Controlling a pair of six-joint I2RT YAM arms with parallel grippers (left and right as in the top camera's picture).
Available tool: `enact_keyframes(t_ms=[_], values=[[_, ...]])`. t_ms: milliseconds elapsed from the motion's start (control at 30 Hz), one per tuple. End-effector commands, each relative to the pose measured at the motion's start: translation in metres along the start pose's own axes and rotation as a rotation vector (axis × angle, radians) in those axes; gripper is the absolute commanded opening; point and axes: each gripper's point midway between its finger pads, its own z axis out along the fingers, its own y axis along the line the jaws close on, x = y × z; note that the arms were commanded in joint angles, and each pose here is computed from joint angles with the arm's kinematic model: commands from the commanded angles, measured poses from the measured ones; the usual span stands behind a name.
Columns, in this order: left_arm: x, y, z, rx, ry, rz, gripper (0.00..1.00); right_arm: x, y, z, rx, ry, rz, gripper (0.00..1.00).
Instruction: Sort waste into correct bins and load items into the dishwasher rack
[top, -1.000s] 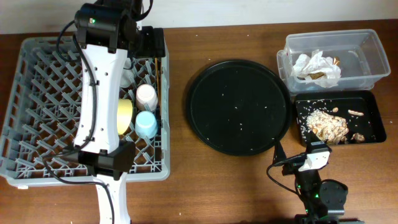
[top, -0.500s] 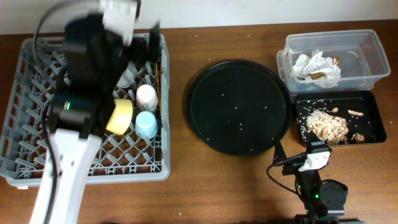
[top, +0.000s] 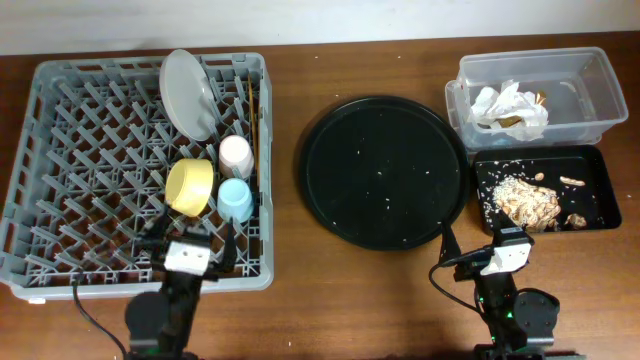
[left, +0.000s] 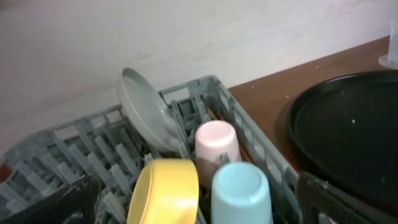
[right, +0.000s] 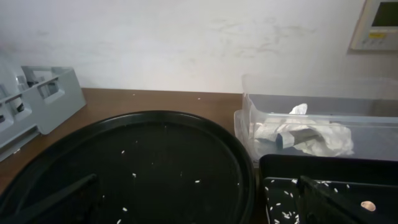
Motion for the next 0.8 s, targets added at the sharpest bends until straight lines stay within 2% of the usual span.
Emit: enact_keyframes(t_ms=[0,133,200,767], values=[[0.014,0.001,-0.008,-0.045,-0.033,0.022,0.99,0.003,0.000,0.000,0.000,0.002,0.001,0.98],[0.047,-0.001,-0.015,-0.064,0.063,0.012,0.99,0.003,0.000,0.000,0.000,0.002,0.001,0.98],[0.036,0.003,-0.017,-0.082,0.015,0.013,0.99,0.003,0.000,0.000,0.000,0.002,0.001,0.98],[0.037,0.003,-0.017,-0.081,0.019,0.013,0.99,0.003,0.000,0.000,0.000,0.002,0.001,0.98]])
